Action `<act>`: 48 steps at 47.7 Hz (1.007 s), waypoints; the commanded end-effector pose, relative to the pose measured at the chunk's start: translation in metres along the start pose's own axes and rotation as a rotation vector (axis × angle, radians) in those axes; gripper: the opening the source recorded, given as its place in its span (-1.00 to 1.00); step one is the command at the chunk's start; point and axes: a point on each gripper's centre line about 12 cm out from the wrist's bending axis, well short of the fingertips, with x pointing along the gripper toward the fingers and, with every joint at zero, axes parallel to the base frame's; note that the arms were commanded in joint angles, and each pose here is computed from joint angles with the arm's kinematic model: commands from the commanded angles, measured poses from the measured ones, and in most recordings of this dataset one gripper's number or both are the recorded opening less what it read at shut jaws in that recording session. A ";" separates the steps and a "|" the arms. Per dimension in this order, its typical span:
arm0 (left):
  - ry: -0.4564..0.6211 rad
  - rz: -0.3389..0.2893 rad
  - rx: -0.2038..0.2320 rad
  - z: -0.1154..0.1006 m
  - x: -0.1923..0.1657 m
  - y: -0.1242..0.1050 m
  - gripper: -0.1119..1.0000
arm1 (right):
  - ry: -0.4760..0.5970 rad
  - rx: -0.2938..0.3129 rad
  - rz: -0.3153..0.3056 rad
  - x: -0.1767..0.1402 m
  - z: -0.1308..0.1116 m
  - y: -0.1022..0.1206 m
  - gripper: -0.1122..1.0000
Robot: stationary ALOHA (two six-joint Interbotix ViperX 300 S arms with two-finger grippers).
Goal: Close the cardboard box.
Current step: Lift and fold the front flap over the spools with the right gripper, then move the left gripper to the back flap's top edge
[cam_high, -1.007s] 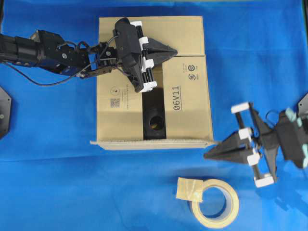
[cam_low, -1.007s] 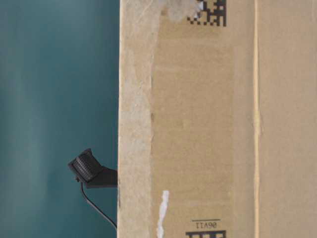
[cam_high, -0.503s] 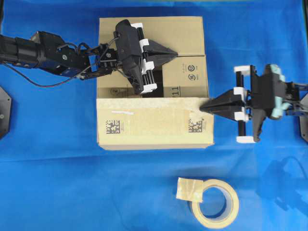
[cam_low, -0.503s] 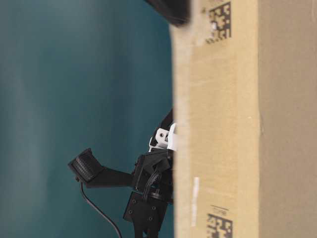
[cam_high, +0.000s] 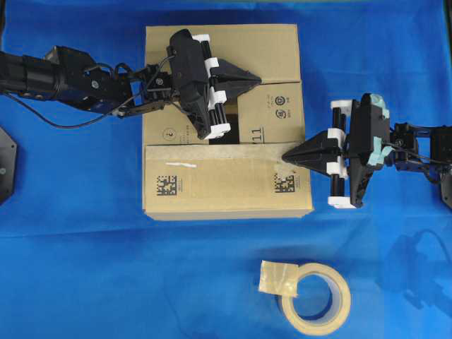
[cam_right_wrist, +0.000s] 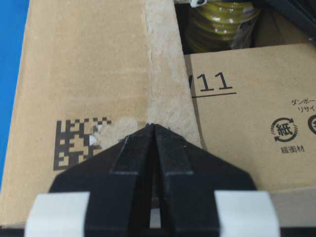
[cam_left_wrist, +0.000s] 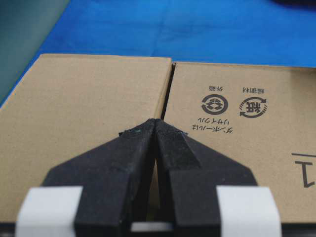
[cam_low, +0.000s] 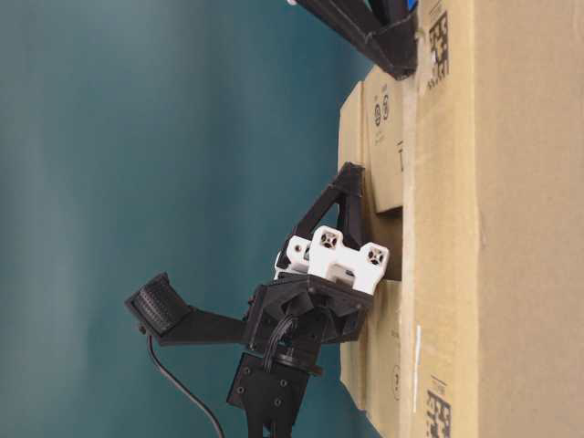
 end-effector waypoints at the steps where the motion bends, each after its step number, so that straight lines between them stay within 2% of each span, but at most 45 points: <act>1: -0.013 -0.006 -0.007 0.007 -0.002 -0.003 -0.80 | -0.010 0.004 0.001 0.001 0.004 0.001 -0.80; 8: -0.016 -0.004 -0.016 0.011 -0.004 -0.002 -0.80 | -0.014 0.005 0.000 0.001 0.005 0.001 -0.80; 13: -0.013 -0.007 -0.017 0.022 -0.009 -0.002 -0.80 | -0.018 0.005 0.000 0.001 0.006 0.001 -0.80; 30: -0.037 0.001 -0.001 0.090 -0.045 0.011 -0.80 | -0.032 0.000 0.000 0.001 0.008 0.001 -0.80; 35: -0.033 0.024 0.003 0.104 -0.052 0.023 -0.80 | -0.041 -0.003 0.000 0.001 0.009 0.001 -0.80; 41: -0.008 0.074 0.012 0.113 -0.052 0.048 -0.80 | -0.049 -0.004 0.000 0.001 0.010 0.001 -0.80; 48: 0.083 0.122 0.001 0.117 -0.048 0.077 -0.80 | -0.050 -0.004 0.000 0.001 0.010 0.001 -0.80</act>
